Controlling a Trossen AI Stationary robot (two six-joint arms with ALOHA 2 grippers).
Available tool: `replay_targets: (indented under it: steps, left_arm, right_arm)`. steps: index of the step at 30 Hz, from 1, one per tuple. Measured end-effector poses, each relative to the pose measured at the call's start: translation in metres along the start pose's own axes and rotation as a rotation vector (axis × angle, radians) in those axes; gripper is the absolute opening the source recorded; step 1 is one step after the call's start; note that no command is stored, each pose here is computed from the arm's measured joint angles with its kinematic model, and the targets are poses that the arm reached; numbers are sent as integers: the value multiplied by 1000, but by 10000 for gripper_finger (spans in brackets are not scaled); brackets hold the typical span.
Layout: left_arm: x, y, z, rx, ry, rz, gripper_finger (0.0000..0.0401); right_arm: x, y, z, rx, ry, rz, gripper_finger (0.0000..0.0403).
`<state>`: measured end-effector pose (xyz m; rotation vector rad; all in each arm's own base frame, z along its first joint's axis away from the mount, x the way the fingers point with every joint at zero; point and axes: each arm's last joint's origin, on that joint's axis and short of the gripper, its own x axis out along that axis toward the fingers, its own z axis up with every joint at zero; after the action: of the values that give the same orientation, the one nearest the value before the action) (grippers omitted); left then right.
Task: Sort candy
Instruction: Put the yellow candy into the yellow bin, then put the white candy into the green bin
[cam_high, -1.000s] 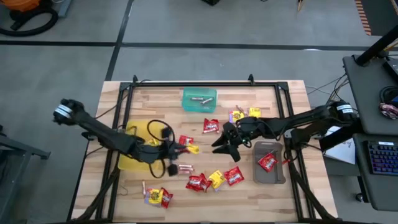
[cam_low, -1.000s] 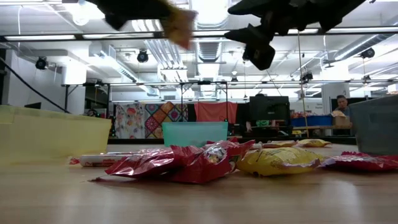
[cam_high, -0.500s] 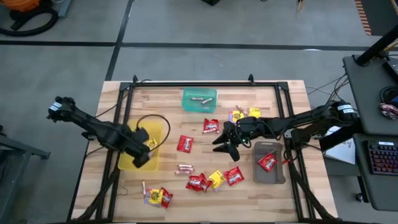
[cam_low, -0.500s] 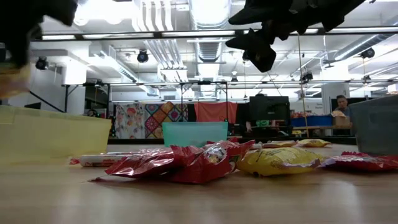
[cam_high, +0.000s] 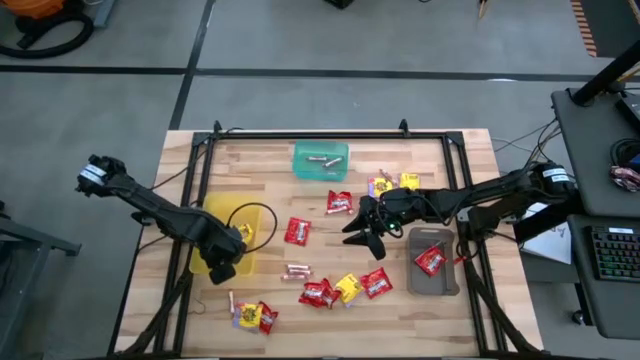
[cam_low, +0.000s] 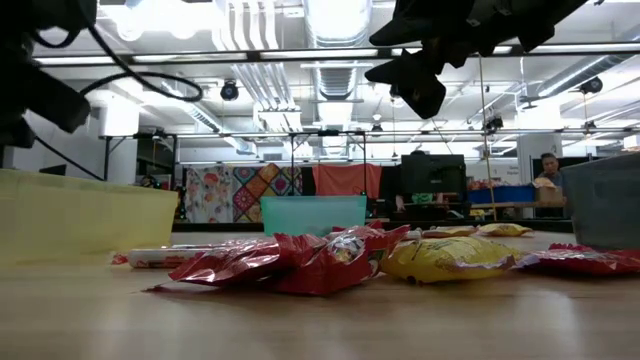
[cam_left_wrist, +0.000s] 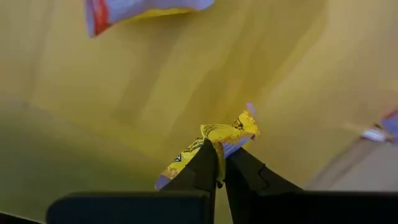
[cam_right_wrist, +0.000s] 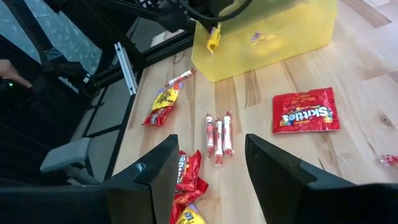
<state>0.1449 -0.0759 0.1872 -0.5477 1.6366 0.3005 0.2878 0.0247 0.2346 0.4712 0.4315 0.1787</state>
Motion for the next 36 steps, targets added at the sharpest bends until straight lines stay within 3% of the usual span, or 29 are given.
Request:
replay_targets:
  steps: [6, 13, 19, 25, 28, 32, 34, 36]
  left_arm:
    - [0, 1, 2, 9, -79, 51, 34]
    - [-3, 2, 2, 6, -72, 74, 78]
    - [-18, -7, 5, 14, -128, 51, 100]
    - [-61, -30, 21, 160, -519, 51, 101]
    - [-78, -42, 31, 286, -745, 66, 97]
    - [-86, -55, 45, 481, -939, 33, 91]
    - [-85, -59, 50, 553, -1022, 19, 87]
    - [-80, -62, 54, 601, -1099, 4, 83]
  right_arm:
    - [0, 0, 0, 2, 0, 0, 176]
    - [0, 0, 0, 8, 0, 0, 176]
    - [0, 0, 0, 11, -3, -12, 176]
    - [-1, -9, -3, 97, -20, -190, 176]
    - [-4, -18, -8, 156, 45, -368, 176]
    - [-14, -26, -11, 189, 136, -614, 176]
    - [-18, -30, -11, 175, 188, -663, 176]
    - [-20, -33, -10, 83, 250, -648, 176]
